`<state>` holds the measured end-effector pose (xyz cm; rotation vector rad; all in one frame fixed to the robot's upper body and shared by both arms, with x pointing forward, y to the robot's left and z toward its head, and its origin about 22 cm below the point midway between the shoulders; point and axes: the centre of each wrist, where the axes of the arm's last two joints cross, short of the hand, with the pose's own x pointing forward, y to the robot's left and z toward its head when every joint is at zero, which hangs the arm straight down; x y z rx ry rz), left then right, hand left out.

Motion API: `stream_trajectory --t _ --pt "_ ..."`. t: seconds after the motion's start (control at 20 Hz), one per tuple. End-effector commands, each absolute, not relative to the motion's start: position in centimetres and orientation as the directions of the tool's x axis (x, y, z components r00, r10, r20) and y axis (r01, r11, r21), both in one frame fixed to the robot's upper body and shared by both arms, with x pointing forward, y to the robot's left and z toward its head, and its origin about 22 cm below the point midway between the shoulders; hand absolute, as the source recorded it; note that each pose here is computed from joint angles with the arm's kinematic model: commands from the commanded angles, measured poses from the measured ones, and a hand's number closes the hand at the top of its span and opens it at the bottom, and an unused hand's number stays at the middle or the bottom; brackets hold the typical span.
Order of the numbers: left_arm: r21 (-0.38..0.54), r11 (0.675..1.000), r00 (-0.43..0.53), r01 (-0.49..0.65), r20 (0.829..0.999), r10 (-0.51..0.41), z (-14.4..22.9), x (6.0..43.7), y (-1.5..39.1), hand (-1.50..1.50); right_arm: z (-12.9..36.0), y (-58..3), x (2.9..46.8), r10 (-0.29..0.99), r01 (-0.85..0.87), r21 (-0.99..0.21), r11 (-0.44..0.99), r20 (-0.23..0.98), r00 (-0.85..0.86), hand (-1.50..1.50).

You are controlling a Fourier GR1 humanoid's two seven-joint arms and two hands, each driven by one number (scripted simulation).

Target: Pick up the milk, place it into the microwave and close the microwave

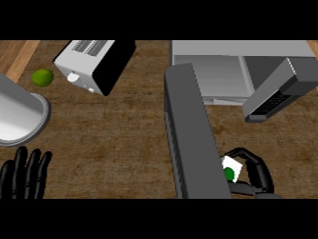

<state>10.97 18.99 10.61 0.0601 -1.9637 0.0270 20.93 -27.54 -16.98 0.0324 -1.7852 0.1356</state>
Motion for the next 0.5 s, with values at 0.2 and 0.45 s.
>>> stream_trajectory --t 0.2,0.45 --pt "0.015 0.998 -0.383 -0.061 0.923 -0.037 10.4 10.4 19.8 -1.5 -16.8 -31.8 20.0 -0.097 -0.166 0.046 0.985 0.945 -0.313 1.5" --pt "-0.01 0.999 -0.363 -0.052 0.932 -0.009 10.8 8.6 19.9 -1.5 -16.0 -31.1 20.0 -0.084 -0.19 0.021 0.982 0.941 -0.329 1.5"
